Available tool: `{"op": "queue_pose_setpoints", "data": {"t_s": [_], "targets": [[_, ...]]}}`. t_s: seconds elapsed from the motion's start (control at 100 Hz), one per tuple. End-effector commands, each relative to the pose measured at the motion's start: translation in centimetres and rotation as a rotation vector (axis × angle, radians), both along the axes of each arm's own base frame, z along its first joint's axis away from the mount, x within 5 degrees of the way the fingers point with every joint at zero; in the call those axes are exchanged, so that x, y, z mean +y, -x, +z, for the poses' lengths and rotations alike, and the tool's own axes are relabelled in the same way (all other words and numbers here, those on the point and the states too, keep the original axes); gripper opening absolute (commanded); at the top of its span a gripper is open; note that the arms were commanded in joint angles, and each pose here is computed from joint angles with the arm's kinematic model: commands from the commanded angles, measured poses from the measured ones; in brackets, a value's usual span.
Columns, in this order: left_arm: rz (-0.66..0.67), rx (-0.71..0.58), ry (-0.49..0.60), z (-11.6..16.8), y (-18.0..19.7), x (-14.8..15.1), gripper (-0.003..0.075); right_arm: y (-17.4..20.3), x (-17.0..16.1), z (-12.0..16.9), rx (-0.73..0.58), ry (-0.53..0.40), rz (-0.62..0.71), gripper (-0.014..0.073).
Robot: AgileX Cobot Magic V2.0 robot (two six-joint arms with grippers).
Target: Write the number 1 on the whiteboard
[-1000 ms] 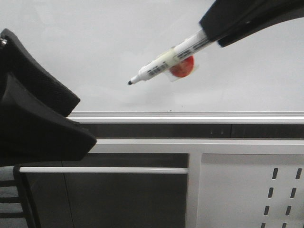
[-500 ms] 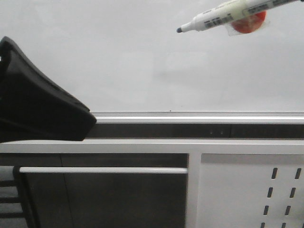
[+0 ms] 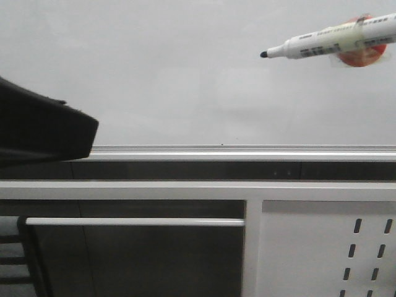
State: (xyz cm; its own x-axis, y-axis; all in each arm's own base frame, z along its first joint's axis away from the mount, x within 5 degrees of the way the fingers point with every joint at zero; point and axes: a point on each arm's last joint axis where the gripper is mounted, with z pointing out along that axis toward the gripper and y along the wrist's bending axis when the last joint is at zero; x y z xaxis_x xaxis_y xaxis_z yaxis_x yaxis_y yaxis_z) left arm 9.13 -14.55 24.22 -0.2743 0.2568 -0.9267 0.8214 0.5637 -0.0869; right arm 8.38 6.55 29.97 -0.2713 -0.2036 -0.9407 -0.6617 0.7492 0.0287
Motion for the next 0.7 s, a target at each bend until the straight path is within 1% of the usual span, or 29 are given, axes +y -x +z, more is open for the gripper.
{"op": "queue_pose_setpoints", "data": {"t_s": [0.0, 0.12, 0.26, 0.4, 0.69], "targets": [[0.042, -0.076, 0.185, 1.2, 0.1, 0.5, -0.0018, 0.0, -0.5, 1.4, -0.110, -0.045, -0.053, -0.0068], [0.086, -0.104, 0.258, 0.0, 0.2, 1.5, -0.0018, 0.2, -0.6, 1.0, -0.133, -0.034, -0.056, -0.0068], [0.180, -0.121, 0.361, -1.1, 0.1, 2.9, -0.0018, 0.2, -0.6, 0.4, -0.125, -0.024, -0.049, -0.0068], [0.243, -0.171, 0.436, -1.8, 0.2, 4.1, -0.0018, 0.1, -0.6, 0.6, -0.178, -0.032, -0.053, -0.0068], [0.261, -0.198, 0.450, -2.0, 0.2, 4.5, -0.0018, -0.3, -0.9, 0.7, -0.220, -0.063, -0.103, -0.0068]]}}
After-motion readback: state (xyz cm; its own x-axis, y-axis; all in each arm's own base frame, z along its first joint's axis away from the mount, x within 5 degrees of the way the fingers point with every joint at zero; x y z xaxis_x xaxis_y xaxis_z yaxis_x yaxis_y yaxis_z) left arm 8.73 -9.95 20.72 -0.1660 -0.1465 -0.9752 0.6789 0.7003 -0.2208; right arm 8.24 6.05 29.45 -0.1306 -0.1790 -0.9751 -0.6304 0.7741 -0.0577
